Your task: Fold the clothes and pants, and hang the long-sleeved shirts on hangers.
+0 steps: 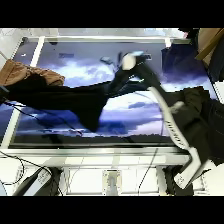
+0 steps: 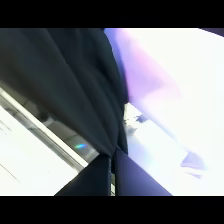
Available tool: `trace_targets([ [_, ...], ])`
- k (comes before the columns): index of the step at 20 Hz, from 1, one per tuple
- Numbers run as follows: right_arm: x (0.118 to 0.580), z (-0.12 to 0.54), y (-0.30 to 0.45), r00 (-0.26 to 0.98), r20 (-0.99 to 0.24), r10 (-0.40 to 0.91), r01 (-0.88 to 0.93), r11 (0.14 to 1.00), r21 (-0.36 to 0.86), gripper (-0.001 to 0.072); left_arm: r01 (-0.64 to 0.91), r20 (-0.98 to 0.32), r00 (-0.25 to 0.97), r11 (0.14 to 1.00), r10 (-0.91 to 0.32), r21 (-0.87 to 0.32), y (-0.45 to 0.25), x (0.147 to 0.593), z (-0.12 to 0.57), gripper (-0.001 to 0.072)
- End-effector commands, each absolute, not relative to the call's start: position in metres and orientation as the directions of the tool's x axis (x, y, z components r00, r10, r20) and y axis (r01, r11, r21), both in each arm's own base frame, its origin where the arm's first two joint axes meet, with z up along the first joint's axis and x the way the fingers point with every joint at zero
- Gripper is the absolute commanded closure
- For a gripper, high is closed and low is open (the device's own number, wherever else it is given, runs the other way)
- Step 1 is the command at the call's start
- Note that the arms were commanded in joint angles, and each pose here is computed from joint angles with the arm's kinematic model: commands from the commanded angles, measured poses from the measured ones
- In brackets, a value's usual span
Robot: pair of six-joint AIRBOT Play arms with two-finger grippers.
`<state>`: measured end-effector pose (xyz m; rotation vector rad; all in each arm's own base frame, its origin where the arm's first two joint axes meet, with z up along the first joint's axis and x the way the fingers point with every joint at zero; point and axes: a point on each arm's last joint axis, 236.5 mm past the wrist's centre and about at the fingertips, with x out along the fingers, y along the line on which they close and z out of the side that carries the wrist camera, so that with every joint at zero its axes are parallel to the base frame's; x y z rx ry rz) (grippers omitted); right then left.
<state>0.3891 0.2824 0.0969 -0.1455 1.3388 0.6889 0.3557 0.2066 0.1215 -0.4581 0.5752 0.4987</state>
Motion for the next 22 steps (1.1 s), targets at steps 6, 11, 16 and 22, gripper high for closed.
trace_targets([
  [6, 0.367, 0.234, 0.103, 0.403, -0.898, 0.177, -0.341, 0.94, 0.032, 0.0704, -0.538, -0.678, 0.673, 0.825, 0.295, -0.175, 0.163, 0.284, 0.157, 0.0688],
  [11, 0.4, 0.157, 0.14, 0.263, -0.919, 0.293, -0.375, 0.909, 0.182, 0.0705, -0.569, -0.802, 0.55, 0.807, 0.234, -0.154, 0.174, 0.288, 0.09, 0.0688],
  [16, 0.452, 0.125, 0.265, 0.165, -0.649, 0.743, -0.539, 0.619, 0.572, 0.0705, -0.615, -0.803, 0.521, 0.779, 0.288, -0.12, 0.21, 0.312, 0.058, 0.0688],
  [22, 0.455, 0.121, 0.273, 0.118, -0.598, 0.793, -0.558, 0.551, 0.62, 0.038, -0.629, -0.707, 0.604, 0.764, 0.367, -0.14, 0.23, 0.334, 0.078, 0.0688],
])
